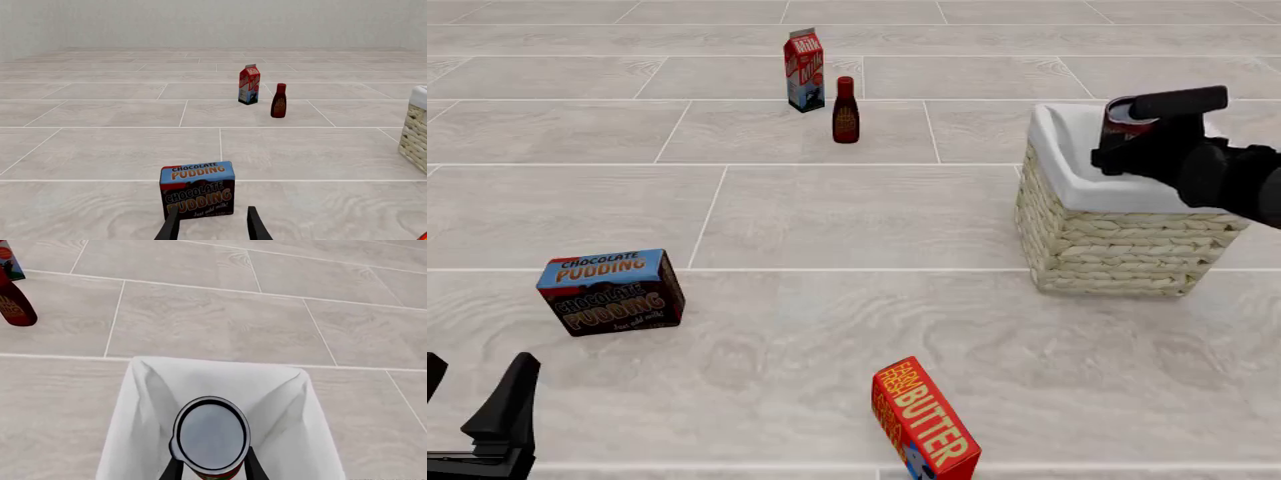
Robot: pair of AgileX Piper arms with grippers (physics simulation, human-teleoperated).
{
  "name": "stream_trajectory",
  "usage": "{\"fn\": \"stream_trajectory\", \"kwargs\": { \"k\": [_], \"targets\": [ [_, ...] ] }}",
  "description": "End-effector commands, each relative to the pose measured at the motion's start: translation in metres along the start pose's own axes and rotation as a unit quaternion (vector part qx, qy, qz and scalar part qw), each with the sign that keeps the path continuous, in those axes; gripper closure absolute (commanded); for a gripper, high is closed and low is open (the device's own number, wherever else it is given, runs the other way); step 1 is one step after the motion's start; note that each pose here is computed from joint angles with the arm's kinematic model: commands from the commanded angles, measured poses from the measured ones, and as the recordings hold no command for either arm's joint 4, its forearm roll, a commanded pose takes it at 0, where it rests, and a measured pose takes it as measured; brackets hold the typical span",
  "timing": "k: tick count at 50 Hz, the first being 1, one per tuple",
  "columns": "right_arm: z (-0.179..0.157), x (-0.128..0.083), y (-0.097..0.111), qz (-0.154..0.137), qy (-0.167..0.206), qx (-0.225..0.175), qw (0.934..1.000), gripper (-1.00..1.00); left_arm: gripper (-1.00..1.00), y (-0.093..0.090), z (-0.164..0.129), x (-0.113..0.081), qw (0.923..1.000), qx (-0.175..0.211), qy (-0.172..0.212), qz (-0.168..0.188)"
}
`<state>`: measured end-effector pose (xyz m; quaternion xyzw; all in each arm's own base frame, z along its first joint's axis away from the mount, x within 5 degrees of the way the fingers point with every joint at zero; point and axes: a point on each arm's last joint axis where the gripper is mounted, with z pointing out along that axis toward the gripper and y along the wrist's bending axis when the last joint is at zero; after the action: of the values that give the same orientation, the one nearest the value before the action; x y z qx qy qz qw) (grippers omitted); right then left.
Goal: Pick the tomato sauce and place it in the basket.
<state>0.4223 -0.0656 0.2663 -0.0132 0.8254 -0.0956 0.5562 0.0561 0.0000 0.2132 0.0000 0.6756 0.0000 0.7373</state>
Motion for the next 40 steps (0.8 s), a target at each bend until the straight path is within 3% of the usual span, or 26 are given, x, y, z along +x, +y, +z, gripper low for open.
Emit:
{"fn": "stream_trajectory", "kwargs": {
  "k": [1,4,5,15,40],
  "targets": [
    [0.003,0.001,-0.001,0.013,-0.001,0.001,0.9999,1.00,-1.00,0.000,0.000,0.000,1.0000,0.000,0.000,0.000],
    [0.001,0.001,-0.001,0.022,-0.002,0.002,0.9997,1.00,-1.00,0.000,0.000,0.000,1.0000,0.000,0.000,0.000],
    [0.002,0.001,0.001,0.026,0.001,-0.002,0.9997,-1.00,-1.00,0.000,0.000,0.000,1.0000,0.000,0.000,0.000],
    [0.003,0.001,-0.004,0.040,0.002,0.004,0.9992,-1.00,-1.00,0.000,0.000,0.000,1.0000,0.000,0.000,0.000],
    [-0.011,-0.014,-0.007,0.044,-0.013,0.006,0.9989,-1.00,-1.00,0.000,0.000,0.000,1.0000,0.000,0.000,0.000]
  ]
}}
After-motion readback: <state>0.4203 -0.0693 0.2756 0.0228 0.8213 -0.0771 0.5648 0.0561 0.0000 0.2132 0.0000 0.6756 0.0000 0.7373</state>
